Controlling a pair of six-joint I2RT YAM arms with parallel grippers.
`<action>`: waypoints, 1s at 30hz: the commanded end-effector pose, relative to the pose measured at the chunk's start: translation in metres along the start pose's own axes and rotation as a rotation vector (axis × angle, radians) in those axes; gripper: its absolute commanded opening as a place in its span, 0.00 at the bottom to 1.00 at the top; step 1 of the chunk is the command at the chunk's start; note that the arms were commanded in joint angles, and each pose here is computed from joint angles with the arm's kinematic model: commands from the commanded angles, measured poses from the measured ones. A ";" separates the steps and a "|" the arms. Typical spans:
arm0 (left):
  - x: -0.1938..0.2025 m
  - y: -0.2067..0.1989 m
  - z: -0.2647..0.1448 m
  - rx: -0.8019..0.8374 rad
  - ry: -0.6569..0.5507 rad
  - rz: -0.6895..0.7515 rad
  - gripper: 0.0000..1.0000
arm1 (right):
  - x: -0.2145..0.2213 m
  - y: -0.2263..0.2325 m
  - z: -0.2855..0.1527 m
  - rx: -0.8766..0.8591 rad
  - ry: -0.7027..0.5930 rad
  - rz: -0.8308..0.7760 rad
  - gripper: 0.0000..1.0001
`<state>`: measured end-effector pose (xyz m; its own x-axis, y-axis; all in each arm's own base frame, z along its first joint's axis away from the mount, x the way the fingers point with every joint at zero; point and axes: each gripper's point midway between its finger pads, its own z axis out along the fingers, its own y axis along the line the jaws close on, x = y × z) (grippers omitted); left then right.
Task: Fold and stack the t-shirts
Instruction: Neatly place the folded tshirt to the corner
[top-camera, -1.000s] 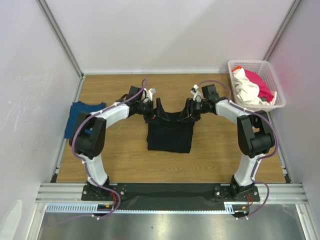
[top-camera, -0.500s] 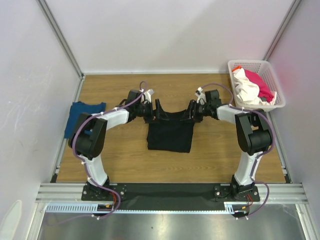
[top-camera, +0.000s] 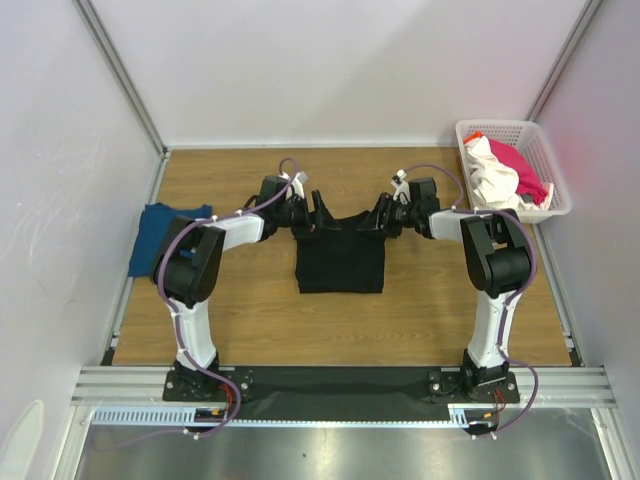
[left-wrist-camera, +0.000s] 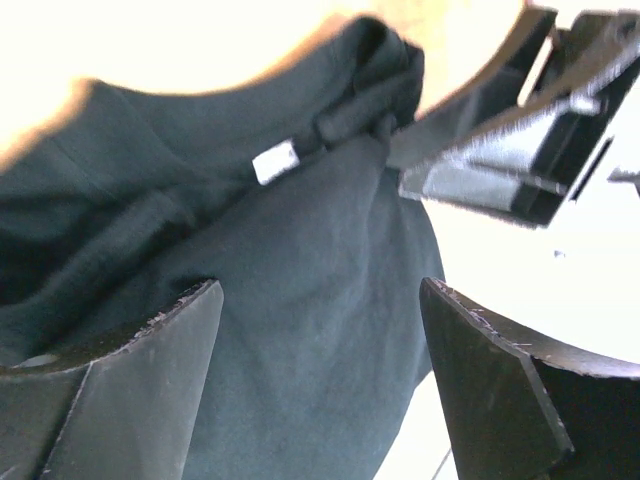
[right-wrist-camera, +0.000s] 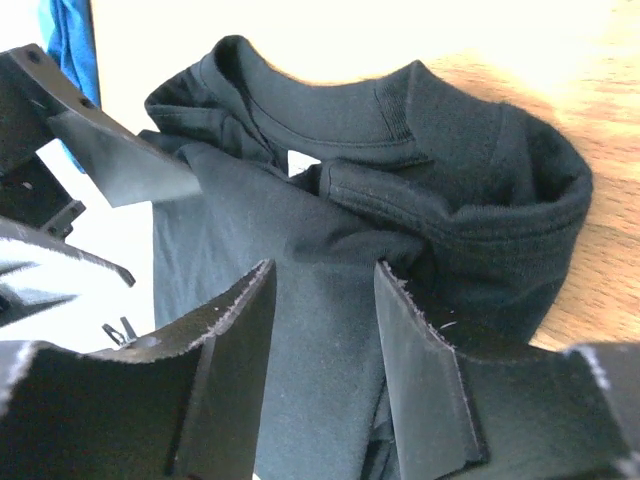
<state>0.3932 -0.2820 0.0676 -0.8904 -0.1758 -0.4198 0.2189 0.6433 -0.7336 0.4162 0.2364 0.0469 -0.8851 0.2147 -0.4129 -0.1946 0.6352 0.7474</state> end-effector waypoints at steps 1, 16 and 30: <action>-0.040 0.000 -0.005 -0.079 -0.129 0.005 0.87 | -0.038 0.013 -0.006 0.018 -0.125 -0.050 0.51; -0.076 -0.013 -0.011 -0.124 -0.211 0.029 0.87 | -0.081 0.034 -0.031 0.072 -0.166 -0.124 0.58; -0.051 -0.014 -0.112 -0.448 -0.181 0.046 1.00 | -0.085 0.017 -0.125 0.435 -0.153 -0.042 1.00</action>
<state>0.4262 -0.2226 0.2176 -0.6919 -0.2784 -0.6662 0.1481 0.8483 -0.5084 0.4658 0.1673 0.1847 -0.7443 0.2845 -0.6042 -0.1316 0.8244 0.5504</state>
